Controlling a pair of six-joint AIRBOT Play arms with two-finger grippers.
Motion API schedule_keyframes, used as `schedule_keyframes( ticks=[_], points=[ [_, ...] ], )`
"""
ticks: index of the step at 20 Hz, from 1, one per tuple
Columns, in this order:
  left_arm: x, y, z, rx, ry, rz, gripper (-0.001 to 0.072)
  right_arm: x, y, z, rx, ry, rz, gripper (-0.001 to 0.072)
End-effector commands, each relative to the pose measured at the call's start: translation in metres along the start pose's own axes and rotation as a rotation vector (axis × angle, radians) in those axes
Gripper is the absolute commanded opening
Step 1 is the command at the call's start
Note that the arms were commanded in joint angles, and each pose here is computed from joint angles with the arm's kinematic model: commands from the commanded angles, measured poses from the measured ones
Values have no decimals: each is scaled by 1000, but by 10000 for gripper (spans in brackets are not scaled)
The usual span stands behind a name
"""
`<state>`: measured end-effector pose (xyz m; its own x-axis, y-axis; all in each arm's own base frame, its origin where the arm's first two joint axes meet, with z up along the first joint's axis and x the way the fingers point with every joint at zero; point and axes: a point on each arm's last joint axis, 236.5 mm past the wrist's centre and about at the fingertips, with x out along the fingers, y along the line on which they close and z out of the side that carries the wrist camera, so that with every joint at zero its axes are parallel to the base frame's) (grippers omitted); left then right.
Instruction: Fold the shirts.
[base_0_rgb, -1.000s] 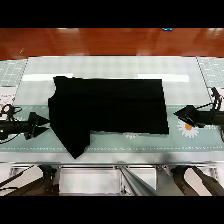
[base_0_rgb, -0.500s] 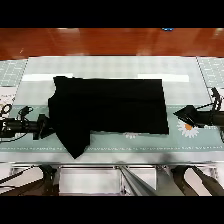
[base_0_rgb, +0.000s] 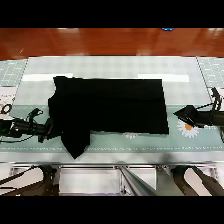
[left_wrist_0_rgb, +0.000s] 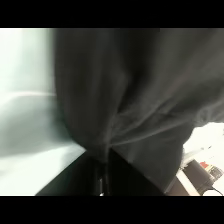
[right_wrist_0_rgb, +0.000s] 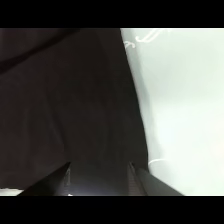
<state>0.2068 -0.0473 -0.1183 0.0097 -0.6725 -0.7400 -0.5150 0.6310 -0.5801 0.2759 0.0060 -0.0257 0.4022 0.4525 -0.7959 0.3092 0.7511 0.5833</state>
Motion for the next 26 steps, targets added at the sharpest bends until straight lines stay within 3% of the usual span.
schedule_keyframes(
  ticks=[1, 6, 9, 20, 21, 23, 26],
  points=[
    [4, -2, 5, 24, -24, 13, 16, 0, -9, 2, 17, -8, -37, 413],
    [4, -2, 5, 42, -22, 11, 16, 5, -58, -44, 117, 134, -218, 413],
    [4, -1, 7, 41, -29, 13, 16, 24, -51, -73, 168, 190, -140, 413],
    [4, -1, 9, 41, -37, 16, 16, 80, -29, -69, 237, 269, 23, 412],
    [4, -1, 9, 41, -37, 16, 16, 86, -22, -65, 200, 271, 20, 365],
    [3, -1, 9, 43, -38, 16, 17, 89, -6, -52, 110, 255, 28, 24],
    [-5, -9, 15, 67, -42, 8, 16, 78, 14, -39, 29, 259, 57, 24]
  ],
)
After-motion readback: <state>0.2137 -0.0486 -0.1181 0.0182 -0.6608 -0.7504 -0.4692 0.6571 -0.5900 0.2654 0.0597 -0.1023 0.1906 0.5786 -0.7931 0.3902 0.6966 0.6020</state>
